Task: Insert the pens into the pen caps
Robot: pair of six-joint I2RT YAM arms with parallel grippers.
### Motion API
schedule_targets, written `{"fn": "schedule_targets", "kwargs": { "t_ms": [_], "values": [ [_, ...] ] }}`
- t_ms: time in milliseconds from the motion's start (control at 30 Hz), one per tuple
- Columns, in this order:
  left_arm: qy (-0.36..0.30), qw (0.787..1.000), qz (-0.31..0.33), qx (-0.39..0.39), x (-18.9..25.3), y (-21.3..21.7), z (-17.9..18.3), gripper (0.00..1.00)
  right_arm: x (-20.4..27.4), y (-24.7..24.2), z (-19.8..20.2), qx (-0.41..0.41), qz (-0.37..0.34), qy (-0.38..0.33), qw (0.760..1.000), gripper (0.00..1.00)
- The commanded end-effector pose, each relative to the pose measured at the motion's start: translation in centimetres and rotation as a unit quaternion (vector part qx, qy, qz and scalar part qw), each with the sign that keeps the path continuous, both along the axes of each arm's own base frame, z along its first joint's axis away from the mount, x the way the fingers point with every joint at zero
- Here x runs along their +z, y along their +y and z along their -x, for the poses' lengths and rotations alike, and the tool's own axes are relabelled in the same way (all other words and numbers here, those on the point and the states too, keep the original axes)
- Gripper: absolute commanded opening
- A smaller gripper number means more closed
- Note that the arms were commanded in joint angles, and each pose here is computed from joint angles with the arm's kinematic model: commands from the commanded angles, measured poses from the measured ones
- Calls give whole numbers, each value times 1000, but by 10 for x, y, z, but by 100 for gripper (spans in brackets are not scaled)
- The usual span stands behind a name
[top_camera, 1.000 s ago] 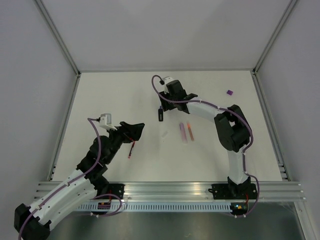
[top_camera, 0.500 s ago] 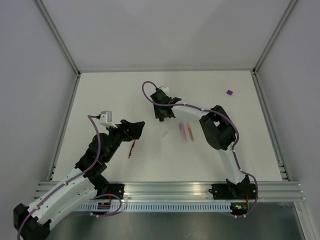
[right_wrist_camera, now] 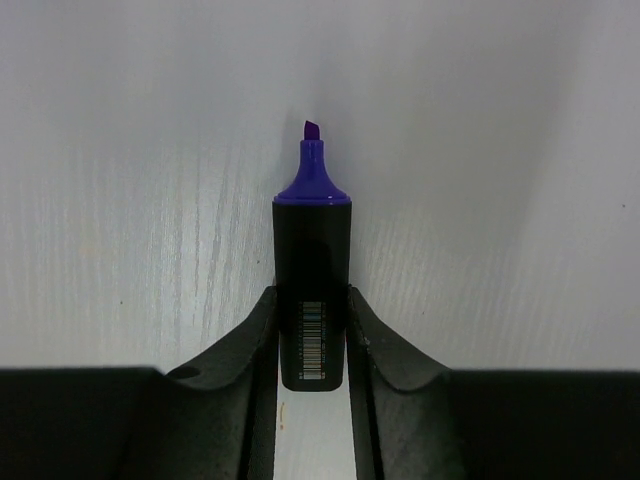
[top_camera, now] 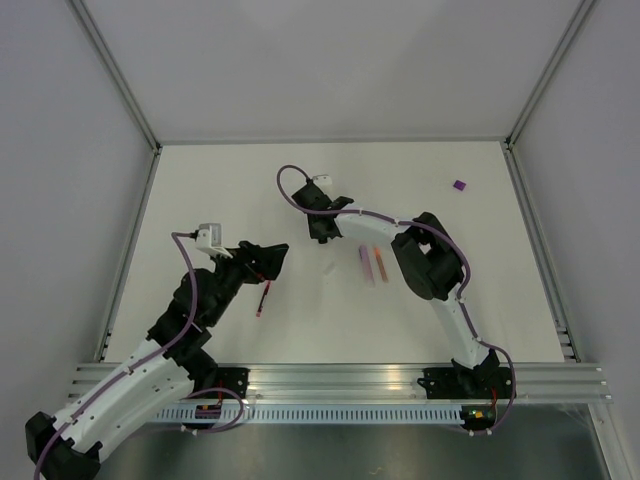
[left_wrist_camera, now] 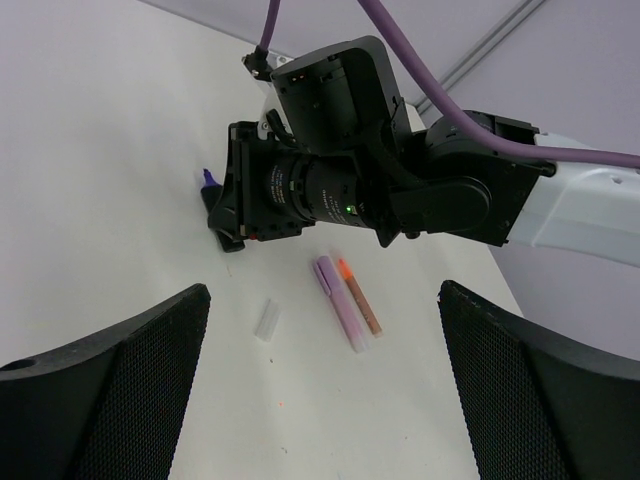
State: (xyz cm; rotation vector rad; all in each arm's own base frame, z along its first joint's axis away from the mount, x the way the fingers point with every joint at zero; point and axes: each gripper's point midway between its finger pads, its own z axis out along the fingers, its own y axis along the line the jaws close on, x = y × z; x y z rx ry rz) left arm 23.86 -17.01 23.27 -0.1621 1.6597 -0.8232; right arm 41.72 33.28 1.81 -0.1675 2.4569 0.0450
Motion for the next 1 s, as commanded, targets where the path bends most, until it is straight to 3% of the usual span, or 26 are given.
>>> {"fn": "schedule_targets", "kwargs": {
  "t_ms": [0,67,100,500,800,967],
  "values": [
    [-15,1000,-12,-8,12,-2,-1,99,-14,-11,16,-3,24,35,999,12],
    [-6,1000,-13,-8,7,-4,-3,99,-12,-10,17,2,21,36,999,1],
    [5,1000,-13,-9,2,-7,-5,99,-10,-11,18,4,20,34,999,0],
    [95,994,12,-55,-33,-36,-14,94,39,-18,18,31,-50,-45,997,0],
    [155,985,21,-71,-56,-37,-41,93,79,-24,26,36,-95,-89,991,0],
    [142,986,22,-88,-49,-39,-56,90,95,-17,36,59,-133,-100,984,0]
  ]
}}
